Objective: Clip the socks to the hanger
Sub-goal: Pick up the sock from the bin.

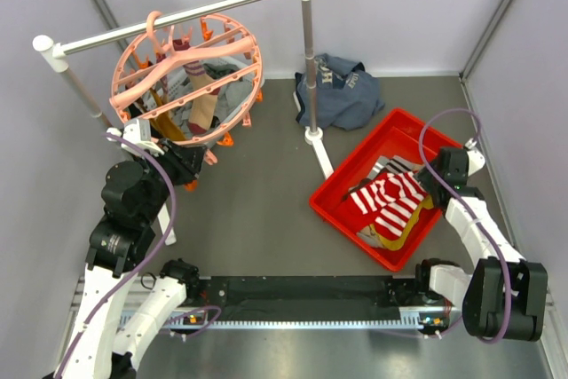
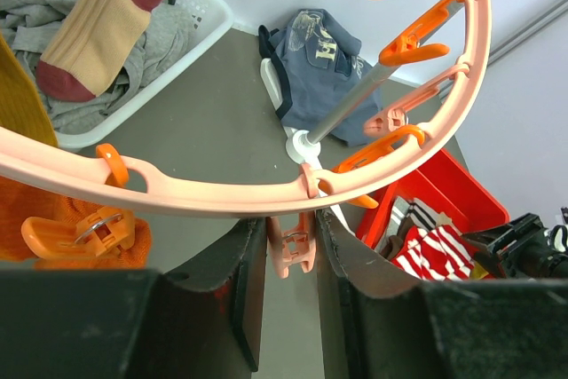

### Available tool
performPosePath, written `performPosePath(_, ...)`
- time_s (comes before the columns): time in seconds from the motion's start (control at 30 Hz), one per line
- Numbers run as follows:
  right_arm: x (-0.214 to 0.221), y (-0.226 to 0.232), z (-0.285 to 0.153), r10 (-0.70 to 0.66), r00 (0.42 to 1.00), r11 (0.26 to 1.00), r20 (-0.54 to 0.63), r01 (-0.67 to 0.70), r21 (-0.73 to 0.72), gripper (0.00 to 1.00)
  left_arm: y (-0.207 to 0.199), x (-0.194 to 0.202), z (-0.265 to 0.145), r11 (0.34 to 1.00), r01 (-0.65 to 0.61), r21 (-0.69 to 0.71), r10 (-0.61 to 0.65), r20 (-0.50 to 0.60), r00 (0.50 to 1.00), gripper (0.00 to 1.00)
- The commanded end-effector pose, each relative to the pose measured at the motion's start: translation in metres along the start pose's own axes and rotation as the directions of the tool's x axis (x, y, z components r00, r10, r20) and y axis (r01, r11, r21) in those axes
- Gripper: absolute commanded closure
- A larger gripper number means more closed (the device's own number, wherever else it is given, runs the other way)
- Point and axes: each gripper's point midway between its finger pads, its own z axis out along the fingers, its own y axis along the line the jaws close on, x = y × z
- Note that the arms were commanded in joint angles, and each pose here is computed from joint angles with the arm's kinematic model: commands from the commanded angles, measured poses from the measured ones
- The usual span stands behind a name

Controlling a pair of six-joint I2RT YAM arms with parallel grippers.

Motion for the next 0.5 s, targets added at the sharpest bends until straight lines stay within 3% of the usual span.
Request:
performPosePath(0.0, -0.012, 0.022, -0.004, -0.017, 1.000, 0.994, 0.015, 0.018, -0.106, 0.52, -0.004, -0.006, 0.002, 1.000, -0.009, 0.016, 0.009, 0.016, 1.000, 1.00)
performPosePath(0.23, -0.019, 0.045, -0.014, -0.039, 0.999, 0.977, 0.014, 0.041, -0.209, 0.56, -0.005, -0.006, 0.002, 1.000, -0.006, 0.018, 0.006, 0.016, 1.000, 1.00)
performPosePath(0.47, -0.004, 0.024, 0.001, -0.058, 0.998, 0.993, -0.033, 0.054, -0.108, 0.61, -0.005, -0.006, 0.001, 1.000, -0.004, 0.018, 0.004, 0.017, 1.000, 1.00)
